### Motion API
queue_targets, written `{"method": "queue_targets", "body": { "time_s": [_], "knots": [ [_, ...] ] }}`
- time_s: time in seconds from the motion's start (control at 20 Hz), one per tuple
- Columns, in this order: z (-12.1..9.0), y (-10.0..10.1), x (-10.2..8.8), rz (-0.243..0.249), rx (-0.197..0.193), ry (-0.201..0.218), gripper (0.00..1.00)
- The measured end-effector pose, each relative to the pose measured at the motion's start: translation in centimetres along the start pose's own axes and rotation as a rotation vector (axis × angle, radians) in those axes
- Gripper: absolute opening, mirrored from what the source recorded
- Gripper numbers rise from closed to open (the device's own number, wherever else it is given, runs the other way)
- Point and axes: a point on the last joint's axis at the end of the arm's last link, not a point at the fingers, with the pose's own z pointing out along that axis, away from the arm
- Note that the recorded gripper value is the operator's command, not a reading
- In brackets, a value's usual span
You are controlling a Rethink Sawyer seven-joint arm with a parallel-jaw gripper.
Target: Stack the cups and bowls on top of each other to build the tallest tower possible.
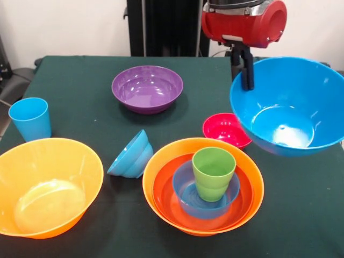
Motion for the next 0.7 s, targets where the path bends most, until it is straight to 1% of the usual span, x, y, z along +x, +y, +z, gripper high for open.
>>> {"method": "queue_targets", "body": {
  "time_s": [0.05, 0.1, 0.2, 0.4, 0.6, 0.7],
  "knots": [
    [0.0, 0.0, -0.1, -0.005, 0.000, -0.003, 0.00],
    [-0.1, 0.0, -0.4, -0.022, 0.001, -0.015, 0.00],
    [-0.2, 0.2, -0.7, -0.034, 0.000, -0.023, 0.00],
    [-0.7, 0.7, -1.4, -0.060, -0.005, -0.030, 0.00],
    [-1.3, 1.1, -1.9, -0.078, 0.004, -0.017, 0.00],
    [-1.9, 1.5, -2.1, -0.087, 0.013, -0.002, 0.00]
  ]
}}
